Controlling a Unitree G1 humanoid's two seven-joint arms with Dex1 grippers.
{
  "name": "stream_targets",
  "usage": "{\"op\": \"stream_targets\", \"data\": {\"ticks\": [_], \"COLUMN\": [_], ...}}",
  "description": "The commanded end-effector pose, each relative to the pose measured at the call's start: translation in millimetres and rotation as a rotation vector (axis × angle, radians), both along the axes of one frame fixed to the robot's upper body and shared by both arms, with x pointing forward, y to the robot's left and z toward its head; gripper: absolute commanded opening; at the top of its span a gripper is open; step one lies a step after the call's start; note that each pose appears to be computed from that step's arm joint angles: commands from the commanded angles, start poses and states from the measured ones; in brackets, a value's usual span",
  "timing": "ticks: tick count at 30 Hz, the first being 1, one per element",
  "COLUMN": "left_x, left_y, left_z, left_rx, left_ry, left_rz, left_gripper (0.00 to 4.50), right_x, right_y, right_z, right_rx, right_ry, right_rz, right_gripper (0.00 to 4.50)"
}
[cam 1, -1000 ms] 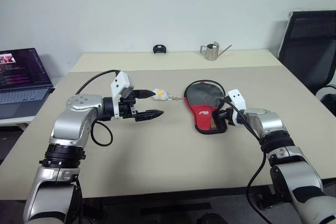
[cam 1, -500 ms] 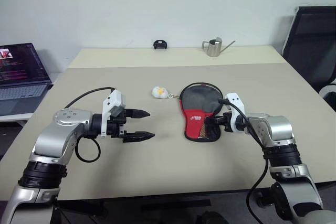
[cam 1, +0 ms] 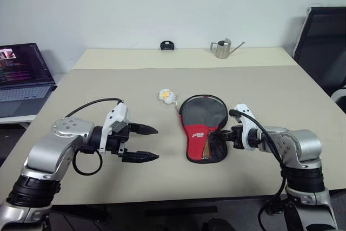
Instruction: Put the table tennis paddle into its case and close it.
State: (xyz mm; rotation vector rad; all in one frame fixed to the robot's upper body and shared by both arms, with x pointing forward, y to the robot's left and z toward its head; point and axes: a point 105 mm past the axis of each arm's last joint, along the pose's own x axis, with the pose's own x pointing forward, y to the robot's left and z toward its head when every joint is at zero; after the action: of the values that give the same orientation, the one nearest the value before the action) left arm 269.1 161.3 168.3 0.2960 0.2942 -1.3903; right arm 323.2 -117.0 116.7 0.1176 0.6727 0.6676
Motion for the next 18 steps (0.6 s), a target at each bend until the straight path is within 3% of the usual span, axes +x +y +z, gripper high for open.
{"op": "stream_targets", "data": {"ticks": [1,10,18], "left_x": [-12.6,-20.6,-20.3], "left_y": [-7.3,-14.1,-15.3], "left_z": [4.3,0.3,0.2], "left_rx": [0.012,0.022,0.024], "left_ry": [-0.015,0.000,0.003], "left_rz": [-0.074,-0.121,-0.131], "left_gripper": [4.50,4.50,4.50], "right_x": [-17.2,-50.7,-64.5], "right_y": [-0.6,-10.5,-8.8], "right_z": [7.9,-10.5,-16.1], "right_rx": [0.021,0.012,0.033], "right_ry": [-0.012,0.051,0.063], "right_rz": [0.025,0.032,0.034], "right_gripper": [0.01,0.01,0.01]}}
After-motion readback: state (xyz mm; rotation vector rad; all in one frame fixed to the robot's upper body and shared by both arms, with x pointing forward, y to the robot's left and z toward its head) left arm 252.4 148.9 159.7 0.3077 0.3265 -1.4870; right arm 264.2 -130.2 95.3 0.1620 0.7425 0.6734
